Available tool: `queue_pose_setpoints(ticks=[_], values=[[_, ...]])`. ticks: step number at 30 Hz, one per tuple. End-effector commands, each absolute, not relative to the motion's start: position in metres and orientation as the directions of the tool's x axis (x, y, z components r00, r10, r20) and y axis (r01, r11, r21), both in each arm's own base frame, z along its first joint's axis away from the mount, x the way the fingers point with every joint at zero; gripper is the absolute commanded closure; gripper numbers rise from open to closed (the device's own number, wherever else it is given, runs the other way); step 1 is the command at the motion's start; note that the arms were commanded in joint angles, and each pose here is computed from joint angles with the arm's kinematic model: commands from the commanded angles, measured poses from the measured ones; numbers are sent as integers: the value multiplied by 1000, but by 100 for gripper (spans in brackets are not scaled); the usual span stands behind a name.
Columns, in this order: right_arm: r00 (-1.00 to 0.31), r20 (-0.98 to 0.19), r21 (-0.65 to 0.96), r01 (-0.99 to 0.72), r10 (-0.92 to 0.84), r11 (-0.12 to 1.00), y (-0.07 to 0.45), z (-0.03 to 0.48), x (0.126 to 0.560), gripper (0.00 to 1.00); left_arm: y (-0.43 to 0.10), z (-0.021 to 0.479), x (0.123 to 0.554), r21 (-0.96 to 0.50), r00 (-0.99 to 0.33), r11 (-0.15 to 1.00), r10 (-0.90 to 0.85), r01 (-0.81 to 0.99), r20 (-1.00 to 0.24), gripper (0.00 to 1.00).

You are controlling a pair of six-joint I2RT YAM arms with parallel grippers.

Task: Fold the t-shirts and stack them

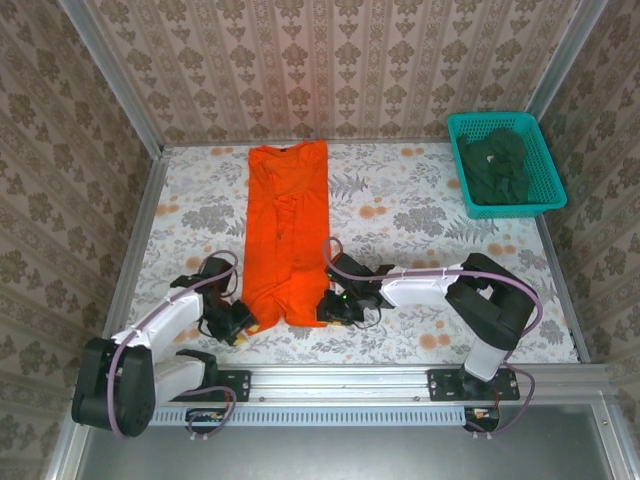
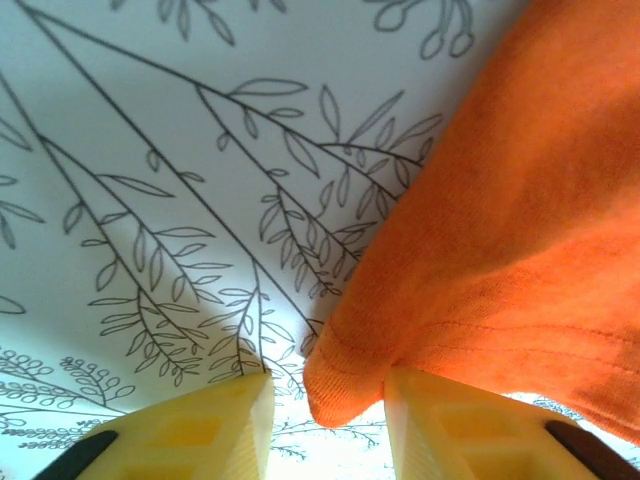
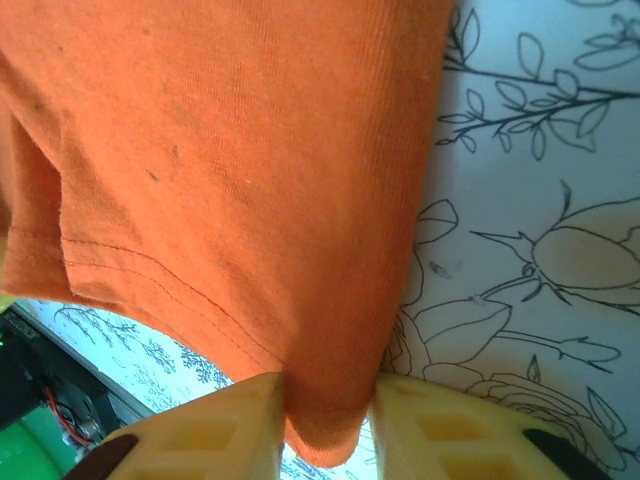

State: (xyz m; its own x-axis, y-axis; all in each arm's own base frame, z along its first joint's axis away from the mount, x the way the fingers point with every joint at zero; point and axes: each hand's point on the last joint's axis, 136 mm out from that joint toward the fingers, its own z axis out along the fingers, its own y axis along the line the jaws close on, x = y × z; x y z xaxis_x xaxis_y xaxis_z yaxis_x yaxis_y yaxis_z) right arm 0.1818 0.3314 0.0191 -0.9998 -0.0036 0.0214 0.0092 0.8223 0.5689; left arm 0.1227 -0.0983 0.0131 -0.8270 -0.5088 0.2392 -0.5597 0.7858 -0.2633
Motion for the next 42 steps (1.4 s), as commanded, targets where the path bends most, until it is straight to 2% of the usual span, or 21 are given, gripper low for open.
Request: queue_pose_setpoints(ticks=[1, 5, 10, 12, 20, 31, 37, 42], values=[[-999, 35, 575, 5, -19, 818, 339, 16, 181, 74, -100, 7, 146, -317, -841, 780, -515, -539, 166, 70], [-999, 36, 571, 4, -21, 821, 337, 16, 182, 84, -102, 8, 152, -321, -848, 786, -505, -528, 159, 75], [-998, 59, 545, 19, -16, 838, 327, 10, 179, 99, -97, 8, 152, -275, -876, 831, -458, -483, 153, 95], [-998, 65, 545, 22, -16, 838, 323, 10, 177, 100, -93, 8, 149, -253, -884, 847, -443, -467, 146, 100], [-995, 98, 531, 23, -34, 847, 300, 8, 155, 100, -93, 17, 140, -229, -915, 887, -387, -402, 110, 100], [-989, 144, 526, 97, 24, 845, 270, 0, 126, 100, -111, 28, 117, -211, -948, 927, -287, -311, 136, 100], [-991, 123, 553, 108, 47, 826, 273, 13, 131, 100, -118, 46, 122, -242, -955, 925, -269, -293, 128, 100], [-990, 49, 614, 132, 129, 778, 278, 49, 162, 100, -129, 78, 145, -296, -962, 915, -264, -273, 70, 100]])
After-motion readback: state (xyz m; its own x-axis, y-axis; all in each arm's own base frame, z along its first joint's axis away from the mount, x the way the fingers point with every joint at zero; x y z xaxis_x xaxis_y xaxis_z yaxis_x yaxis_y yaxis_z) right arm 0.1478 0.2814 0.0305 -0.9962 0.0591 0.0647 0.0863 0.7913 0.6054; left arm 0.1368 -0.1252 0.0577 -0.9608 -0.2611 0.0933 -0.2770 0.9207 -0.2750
